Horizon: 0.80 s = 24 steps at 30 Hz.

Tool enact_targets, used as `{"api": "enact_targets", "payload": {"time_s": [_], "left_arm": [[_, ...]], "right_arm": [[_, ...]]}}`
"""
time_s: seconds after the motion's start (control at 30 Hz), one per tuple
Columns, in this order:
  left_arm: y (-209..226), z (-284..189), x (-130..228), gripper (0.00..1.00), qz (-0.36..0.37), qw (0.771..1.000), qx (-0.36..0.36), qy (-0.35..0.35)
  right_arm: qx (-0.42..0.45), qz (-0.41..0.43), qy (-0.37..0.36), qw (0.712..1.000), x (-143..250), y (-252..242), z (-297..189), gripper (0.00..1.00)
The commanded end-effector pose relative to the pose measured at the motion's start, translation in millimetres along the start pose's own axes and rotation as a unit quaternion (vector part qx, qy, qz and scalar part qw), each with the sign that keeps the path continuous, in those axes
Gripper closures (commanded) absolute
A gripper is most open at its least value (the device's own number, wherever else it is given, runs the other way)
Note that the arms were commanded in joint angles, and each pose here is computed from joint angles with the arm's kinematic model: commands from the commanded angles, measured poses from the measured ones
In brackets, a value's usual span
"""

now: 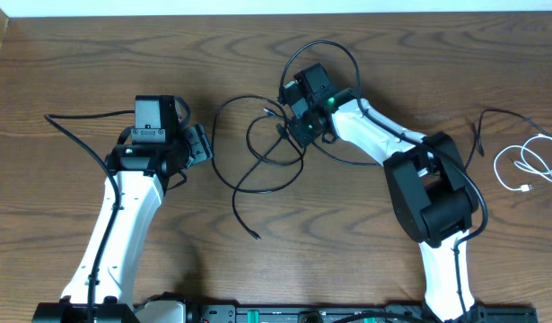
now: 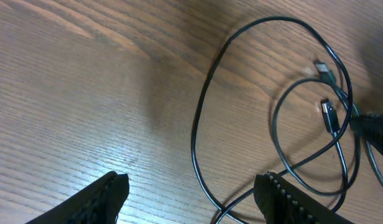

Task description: Untangle cables

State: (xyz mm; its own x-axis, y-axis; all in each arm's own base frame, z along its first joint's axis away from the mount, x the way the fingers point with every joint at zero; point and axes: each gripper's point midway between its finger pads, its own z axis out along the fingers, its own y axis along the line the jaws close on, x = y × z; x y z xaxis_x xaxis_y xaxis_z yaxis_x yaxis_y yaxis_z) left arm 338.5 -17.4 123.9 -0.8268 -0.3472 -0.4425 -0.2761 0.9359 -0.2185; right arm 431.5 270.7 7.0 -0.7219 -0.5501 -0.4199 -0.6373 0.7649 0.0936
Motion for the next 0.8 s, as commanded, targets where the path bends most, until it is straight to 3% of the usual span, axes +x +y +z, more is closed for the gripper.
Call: {"api": "enact_targets", "payload": {"time_s": [0.0,0.3,0.5,0.6,0.7,0.77], "left_arm": [[-0.9,-3.6,-7.8,0.30,0.002,1.000,0.000,-0.010],[-0.9,-3.6,-7.8,0.30,0.002,1.000,0.000,-0.010],[-0.9,-3.6,-7.7,0.30,0.002,1.000,0.000,-0.009],[-0.9,-3.6,-7.8,0.30,0.002,1.000,0.000,-0.010],[-0.9,-3.6,-7.8,0.30,0.002,1.000,0.000,-0.010],[-0.9,-3.6,-7.7,0.30,0.002,1.000,0.000,-0.009]], "right_arm": [[0.037,0.040,-0.062,0.997,-34.8,-23.5,-59.1,0.99],[0.173,0.078,-0.174,0.966,-59.1,-80.4,-217.1,0.99],[0.281,0.133,-0.274,0.910,-52.4,-134.3,-337.6,0.99],[0.310,0.187,-0.311,0.879,-36.1,-161.6,-382.0,0.99],[0.303,0.186,-0.325,0.877,-29.9,-167.8,-397.7,0.99],[0.321,0.211,-0.341,0.858,-20.7,-180.4,-417.2,0.99]]}}
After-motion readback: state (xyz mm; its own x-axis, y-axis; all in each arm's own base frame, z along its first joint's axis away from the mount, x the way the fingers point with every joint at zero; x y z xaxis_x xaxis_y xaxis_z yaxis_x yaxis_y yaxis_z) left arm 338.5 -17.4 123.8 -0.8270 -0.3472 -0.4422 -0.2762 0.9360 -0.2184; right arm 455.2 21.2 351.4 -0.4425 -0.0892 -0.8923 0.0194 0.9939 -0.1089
